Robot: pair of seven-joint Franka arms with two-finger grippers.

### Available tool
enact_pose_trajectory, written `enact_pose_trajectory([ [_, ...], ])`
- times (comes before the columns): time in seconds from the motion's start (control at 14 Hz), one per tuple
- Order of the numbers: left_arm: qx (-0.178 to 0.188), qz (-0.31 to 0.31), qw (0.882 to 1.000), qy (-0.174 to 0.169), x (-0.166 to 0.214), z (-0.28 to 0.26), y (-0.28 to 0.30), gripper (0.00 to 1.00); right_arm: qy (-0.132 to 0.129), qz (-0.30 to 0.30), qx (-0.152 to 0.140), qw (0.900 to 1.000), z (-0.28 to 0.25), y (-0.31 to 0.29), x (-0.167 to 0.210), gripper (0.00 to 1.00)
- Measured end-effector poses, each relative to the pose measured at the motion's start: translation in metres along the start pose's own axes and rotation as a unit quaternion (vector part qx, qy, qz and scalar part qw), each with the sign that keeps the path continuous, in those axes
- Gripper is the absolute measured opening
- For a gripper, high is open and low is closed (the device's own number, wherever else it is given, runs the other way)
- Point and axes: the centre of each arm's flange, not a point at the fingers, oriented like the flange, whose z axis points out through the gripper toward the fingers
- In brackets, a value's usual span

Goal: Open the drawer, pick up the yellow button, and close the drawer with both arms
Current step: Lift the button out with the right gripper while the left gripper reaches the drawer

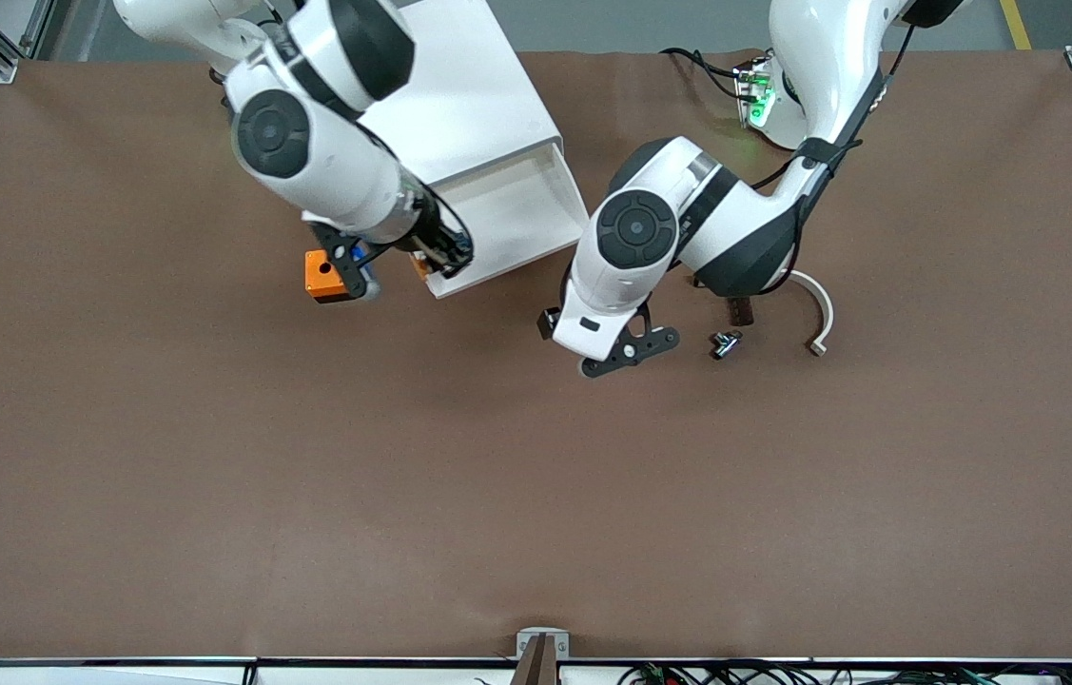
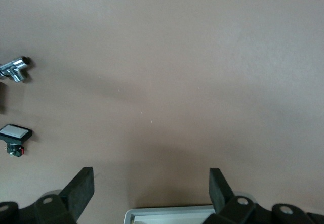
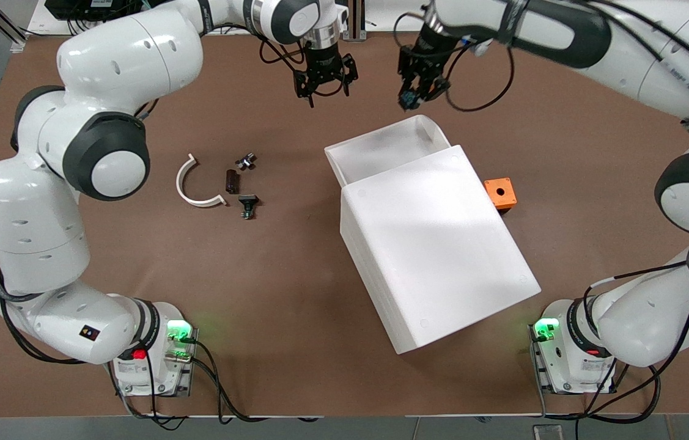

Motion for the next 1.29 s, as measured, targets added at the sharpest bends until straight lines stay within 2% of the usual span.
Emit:
enact_pose_trajectory([
  [0.29,0.007,0.026,1.0,-0.002,-0.033,0.009,0.017,1.0,-0.009,-0.078,0.001,0.997,-0.043,0.016,0.098,0.41],
  [0.5,0.013,0.045,0.999,-0.004,-0.058,0.016,0.029,1.0,-0.013,-0.138,0.005,0.99,-0.062,0.037,0.172,0.41],
  [0.72,0.018,0.058,0.998,-0.006,-0.075,0.022,0.036,1.0,-0.006,-0.19,-0.011,0.982,-0.063,0.06,0.237,0.41],
  [1.07,0.027,0.035,0.999,-0.009,-0.09,0.036,0.043,1.0,-0.001,-0.281,-0.067,0.957,-0.032,0.097,0.345,0.41],
  [1.29,0.025,0.027,0.999,-0.009,-0.096,0.039,0.046,1.0,-0.011,-0.322,-0.08,0.943,-0.01,0.121,0.403,0.41],
])
